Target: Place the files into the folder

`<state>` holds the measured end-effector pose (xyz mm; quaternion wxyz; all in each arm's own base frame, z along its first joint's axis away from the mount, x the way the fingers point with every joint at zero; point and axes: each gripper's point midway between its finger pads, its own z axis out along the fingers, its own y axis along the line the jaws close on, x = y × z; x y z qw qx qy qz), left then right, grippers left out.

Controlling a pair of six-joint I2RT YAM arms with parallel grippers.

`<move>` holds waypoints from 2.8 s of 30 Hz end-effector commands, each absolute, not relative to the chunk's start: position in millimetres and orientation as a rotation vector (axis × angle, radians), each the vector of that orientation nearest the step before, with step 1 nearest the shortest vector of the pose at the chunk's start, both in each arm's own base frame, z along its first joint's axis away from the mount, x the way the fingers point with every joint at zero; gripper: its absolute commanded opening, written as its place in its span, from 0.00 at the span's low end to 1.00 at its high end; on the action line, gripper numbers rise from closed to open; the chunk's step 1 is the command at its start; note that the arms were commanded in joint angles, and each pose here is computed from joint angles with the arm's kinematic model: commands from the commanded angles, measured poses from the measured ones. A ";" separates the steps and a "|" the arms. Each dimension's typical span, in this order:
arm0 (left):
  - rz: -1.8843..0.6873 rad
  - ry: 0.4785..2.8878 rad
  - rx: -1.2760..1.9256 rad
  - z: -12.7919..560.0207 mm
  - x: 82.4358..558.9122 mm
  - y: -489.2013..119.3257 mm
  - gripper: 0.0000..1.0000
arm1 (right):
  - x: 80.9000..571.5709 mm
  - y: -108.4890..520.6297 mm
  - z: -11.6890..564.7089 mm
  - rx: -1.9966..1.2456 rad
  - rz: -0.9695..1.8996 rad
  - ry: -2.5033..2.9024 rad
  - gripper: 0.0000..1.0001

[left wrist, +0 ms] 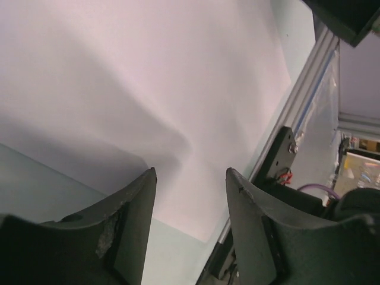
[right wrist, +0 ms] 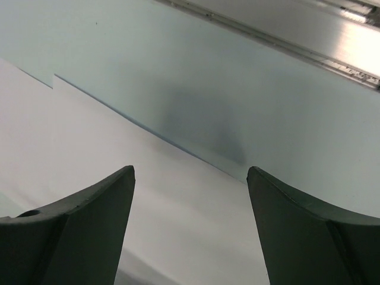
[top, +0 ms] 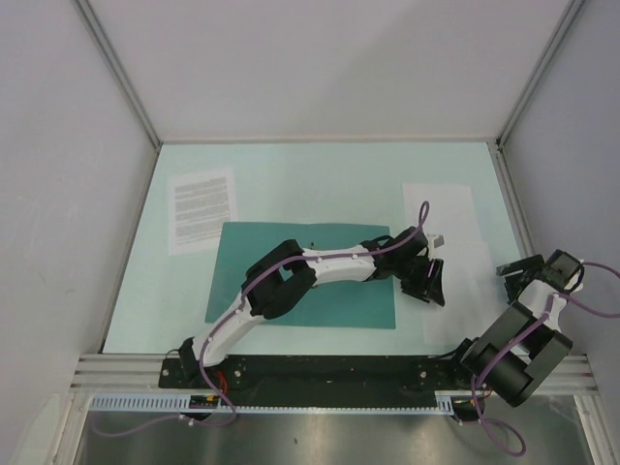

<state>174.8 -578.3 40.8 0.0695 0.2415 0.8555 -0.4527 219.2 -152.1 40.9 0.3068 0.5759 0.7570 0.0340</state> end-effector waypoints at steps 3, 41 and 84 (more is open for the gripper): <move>-1.302 2.625 0.578 37.6 203.2 -574.7 0.57 | 224.5 -142.1 34.3 1.479 0.121 2.026 0.82; -1.347 2.540 0.846 68.7 193.5 -592.7 0.72 | 207.4 -149.8 31.5 1.581 0.126 1.952 0.79; -1.308 2.570 0.674 65.7 268.6 -566.3 0.68 | 234.8 -90.9 31.3 1.285 0.002 2.250 0.81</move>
